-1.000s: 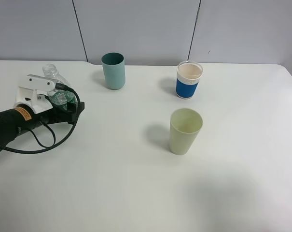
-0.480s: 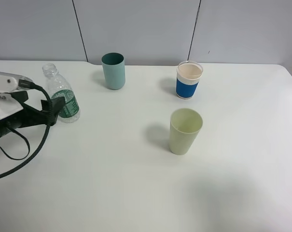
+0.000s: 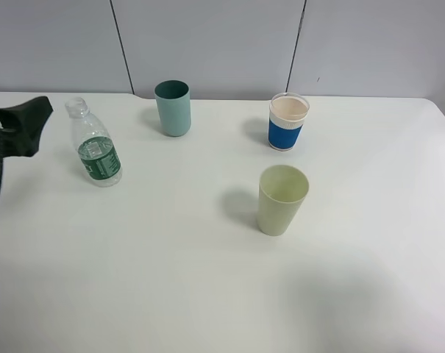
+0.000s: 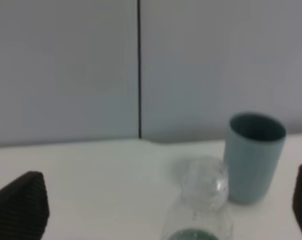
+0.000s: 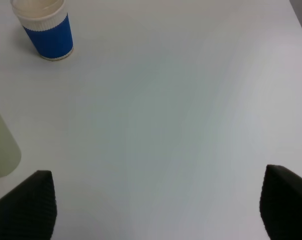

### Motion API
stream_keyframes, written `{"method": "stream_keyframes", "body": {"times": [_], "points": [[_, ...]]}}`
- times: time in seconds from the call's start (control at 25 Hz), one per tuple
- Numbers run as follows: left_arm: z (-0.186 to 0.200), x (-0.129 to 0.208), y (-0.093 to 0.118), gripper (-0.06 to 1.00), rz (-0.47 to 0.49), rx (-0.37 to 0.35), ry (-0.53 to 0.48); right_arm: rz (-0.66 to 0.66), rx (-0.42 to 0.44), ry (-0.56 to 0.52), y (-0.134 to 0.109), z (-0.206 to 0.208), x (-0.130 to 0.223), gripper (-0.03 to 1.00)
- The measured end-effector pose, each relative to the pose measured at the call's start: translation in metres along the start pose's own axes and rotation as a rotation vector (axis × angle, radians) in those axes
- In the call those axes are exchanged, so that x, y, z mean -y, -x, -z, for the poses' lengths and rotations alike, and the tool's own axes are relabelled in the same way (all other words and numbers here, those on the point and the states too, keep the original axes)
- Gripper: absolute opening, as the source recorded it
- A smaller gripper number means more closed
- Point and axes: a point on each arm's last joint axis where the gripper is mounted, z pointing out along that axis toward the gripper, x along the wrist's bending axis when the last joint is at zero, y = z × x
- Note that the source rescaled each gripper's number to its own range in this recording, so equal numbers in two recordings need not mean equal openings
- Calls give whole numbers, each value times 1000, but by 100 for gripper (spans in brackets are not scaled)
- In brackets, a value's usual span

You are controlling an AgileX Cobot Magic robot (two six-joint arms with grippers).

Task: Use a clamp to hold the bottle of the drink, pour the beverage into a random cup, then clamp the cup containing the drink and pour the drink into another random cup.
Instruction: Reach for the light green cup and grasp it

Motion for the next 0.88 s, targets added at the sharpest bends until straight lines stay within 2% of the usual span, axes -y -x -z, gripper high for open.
{"method": "stream_keyframes", "body": {"times": [0.16, 0.44, 0.56, 0.88], "points": [[11, -27, 0, 99, 31, -20, 28, 0, 0, 0, 0, 0, 0, 51], [28, -88, 6, 99, 37, -13, -44, 0, 0, 0, 0, 0, 0, 51], [41, -112, 8, 99, 15, -11, -68, 0, 0, 0, 0, 0, 0, 51], [79, -142, 7, 99, -60, -44, -154, 0, 0, 0, 0, 0, 0, 51]]}}
